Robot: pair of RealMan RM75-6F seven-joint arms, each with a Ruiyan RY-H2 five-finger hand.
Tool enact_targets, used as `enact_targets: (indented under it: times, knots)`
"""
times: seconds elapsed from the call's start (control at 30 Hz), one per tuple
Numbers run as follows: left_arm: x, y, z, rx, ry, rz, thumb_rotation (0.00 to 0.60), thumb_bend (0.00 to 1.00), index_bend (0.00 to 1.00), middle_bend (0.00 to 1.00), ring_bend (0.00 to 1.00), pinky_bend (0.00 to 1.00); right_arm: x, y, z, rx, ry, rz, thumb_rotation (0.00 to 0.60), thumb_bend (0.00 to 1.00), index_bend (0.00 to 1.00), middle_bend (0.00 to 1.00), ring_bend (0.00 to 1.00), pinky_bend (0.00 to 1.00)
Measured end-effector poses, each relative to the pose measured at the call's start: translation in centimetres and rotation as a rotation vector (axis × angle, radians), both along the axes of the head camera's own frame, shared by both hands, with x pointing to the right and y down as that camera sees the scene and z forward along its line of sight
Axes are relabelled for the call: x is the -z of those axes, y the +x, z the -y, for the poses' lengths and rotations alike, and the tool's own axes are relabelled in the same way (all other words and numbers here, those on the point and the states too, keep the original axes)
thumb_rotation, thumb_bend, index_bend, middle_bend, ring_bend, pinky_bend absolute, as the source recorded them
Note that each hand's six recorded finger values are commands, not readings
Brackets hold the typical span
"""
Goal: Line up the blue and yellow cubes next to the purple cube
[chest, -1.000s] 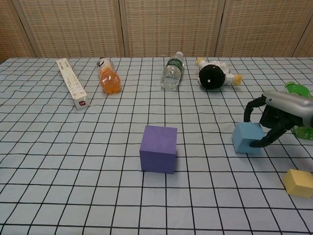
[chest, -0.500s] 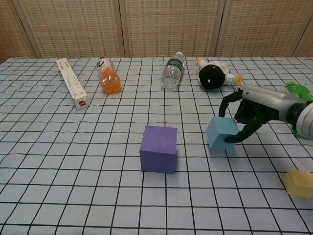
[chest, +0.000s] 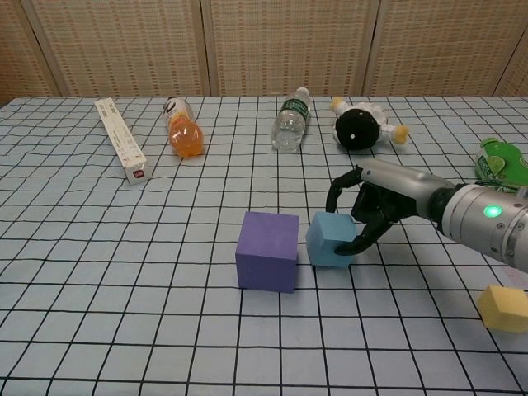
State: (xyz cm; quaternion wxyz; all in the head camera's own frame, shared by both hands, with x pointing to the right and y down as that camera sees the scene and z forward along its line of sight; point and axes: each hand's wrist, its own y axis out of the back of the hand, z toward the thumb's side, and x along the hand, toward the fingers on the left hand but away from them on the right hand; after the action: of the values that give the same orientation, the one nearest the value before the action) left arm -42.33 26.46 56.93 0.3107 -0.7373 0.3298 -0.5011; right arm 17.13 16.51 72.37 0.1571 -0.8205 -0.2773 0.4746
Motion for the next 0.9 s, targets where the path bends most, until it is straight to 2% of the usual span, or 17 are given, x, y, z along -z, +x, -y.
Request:
enact_targets:
  times: [0.5, 0.9]
  knots:
    - [-0.2, 0.0, 0.0, -0.004, -0.008, 0.002, 0.6, 0.58, 0.46, 0.57, 0.43, 0.61, 0.2, -1.6, -0.6, 0.029, -0.006, 0.019, 0.6, 0.07, 0.58, 0.97, 0.88, 1.0]
    - [-0.2, 0.0, 0.0, -0.003, -0.006, 0.002, 0.6, 0.57, 0.46, 0.57, 0.43, 0.61, 0.5, -1.2, -0.9, 0.045, 0.015, -0.019, 0.6, 0.07, 0.58, 0.97, 0.88, 1.0]
